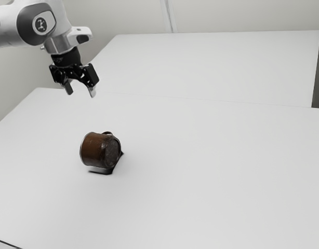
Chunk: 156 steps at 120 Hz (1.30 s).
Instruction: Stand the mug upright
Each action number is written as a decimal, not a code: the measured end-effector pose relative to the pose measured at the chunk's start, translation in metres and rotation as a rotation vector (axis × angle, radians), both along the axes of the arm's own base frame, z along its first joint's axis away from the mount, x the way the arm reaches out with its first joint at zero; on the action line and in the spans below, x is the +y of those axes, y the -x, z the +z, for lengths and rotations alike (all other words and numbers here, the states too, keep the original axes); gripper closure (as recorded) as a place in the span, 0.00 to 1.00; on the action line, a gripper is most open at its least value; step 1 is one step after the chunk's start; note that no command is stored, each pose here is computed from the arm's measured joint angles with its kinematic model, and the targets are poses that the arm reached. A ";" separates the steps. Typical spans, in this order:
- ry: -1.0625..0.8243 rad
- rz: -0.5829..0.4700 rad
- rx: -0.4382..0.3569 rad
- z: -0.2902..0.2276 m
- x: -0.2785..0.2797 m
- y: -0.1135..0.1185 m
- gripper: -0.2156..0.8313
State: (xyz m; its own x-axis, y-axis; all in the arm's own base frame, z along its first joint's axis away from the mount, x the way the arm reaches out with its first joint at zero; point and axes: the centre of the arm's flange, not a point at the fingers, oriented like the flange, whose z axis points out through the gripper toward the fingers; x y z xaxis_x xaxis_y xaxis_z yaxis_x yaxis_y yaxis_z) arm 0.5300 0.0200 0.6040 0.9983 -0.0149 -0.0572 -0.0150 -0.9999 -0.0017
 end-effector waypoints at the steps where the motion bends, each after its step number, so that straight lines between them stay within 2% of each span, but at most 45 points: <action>1: 0.003 0.004 0.002 -0.001 0.003 0.000 0.21; 19: 0.063 0.057 0.034 -0.022 0.041 0.000 0.21; 50: 0.176 0.079 0.070 -0.089 0.084 -0.001 0.21; 89: 0.283 0.088 0.027 -0.142 0.134 -0.006 0.21; 156: 0.520 0.066 -0.042 -0.225 0.153 -0.012 0.21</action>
State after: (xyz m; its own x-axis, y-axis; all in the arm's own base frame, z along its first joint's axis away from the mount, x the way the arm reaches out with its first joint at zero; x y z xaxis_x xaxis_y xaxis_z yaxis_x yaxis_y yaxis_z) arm 0.5416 0.1729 0.3794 0.9993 0.0325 -0.0190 0.0377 -0.8677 0.4956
